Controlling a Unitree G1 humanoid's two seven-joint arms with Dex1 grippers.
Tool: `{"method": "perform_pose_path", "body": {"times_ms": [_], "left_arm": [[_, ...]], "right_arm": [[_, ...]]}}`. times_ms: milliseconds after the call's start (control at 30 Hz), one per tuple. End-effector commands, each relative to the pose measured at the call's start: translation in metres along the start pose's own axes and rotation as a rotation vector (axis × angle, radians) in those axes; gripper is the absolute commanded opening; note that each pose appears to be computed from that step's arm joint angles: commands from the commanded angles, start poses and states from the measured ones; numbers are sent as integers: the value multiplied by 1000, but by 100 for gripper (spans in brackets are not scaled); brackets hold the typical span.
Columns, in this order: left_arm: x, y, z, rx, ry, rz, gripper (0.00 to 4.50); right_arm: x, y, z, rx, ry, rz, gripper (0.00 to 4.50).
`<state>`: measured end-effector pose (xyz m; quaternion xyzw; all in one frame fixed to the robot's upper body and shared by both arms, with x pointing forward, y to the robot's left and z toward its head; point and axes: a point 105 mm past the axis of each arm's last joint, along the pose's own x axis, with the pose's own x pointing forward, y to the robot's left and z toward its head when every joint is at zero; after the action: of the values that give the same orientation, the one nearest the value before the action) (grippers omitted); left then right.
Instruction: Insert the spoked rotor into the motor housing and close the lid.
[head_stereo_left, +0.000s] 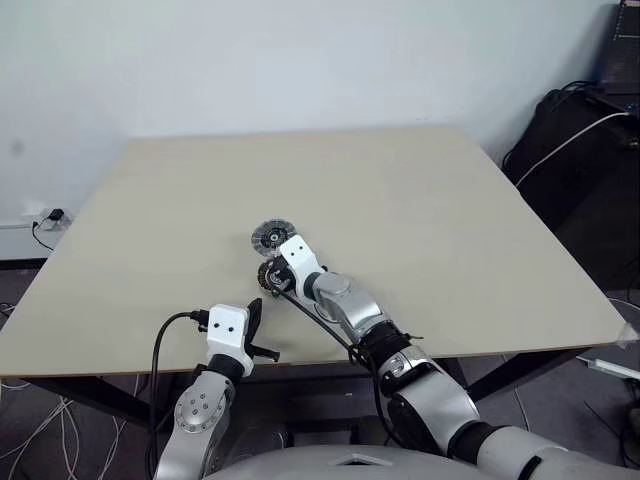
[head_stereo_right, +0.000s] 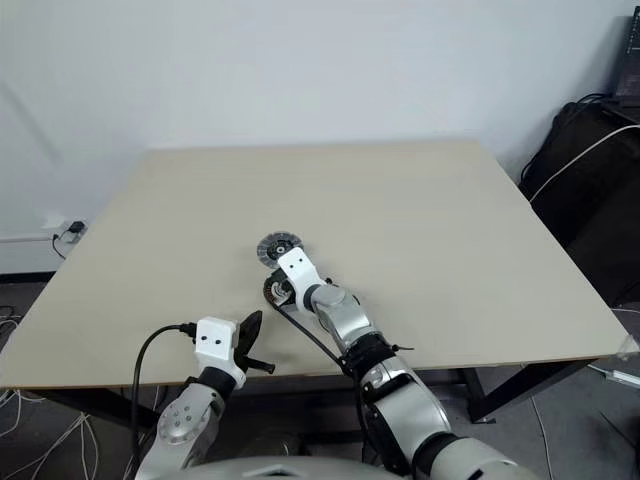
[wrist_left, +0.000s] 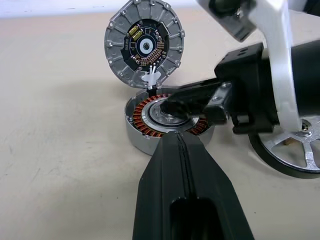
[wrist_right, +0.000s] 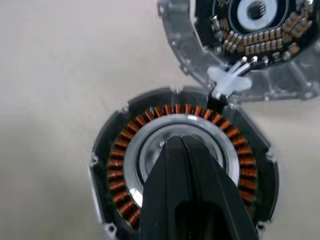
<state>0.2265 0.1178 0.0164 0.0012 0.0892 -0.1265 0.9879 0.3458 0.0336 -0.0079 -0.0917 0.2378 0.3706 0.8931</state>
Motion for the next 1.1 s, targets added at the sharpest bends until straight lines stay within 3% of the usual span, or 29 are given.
{"method": "perform_pose_path", "body": {"times_ms": [33,400,500,833,1100], "left_arm": [[0,1,9,5,-40,9,0],[0,-1,7,-3,-33,2,0],[1,-2,7,-2,-33,-3,0],[-2,-1,7,-5,-32,9,0],[-1,-3,7,-9,-31,2,0]], "right_arm": [[7,10,5,-57,31,17,3],[-5,9,55,3,-197,32,3],[-4,11,52,-6,-187,33,3],[4,24,1,-88,11,82,3],[-9,18,30,-46,-88,91,3]]}}
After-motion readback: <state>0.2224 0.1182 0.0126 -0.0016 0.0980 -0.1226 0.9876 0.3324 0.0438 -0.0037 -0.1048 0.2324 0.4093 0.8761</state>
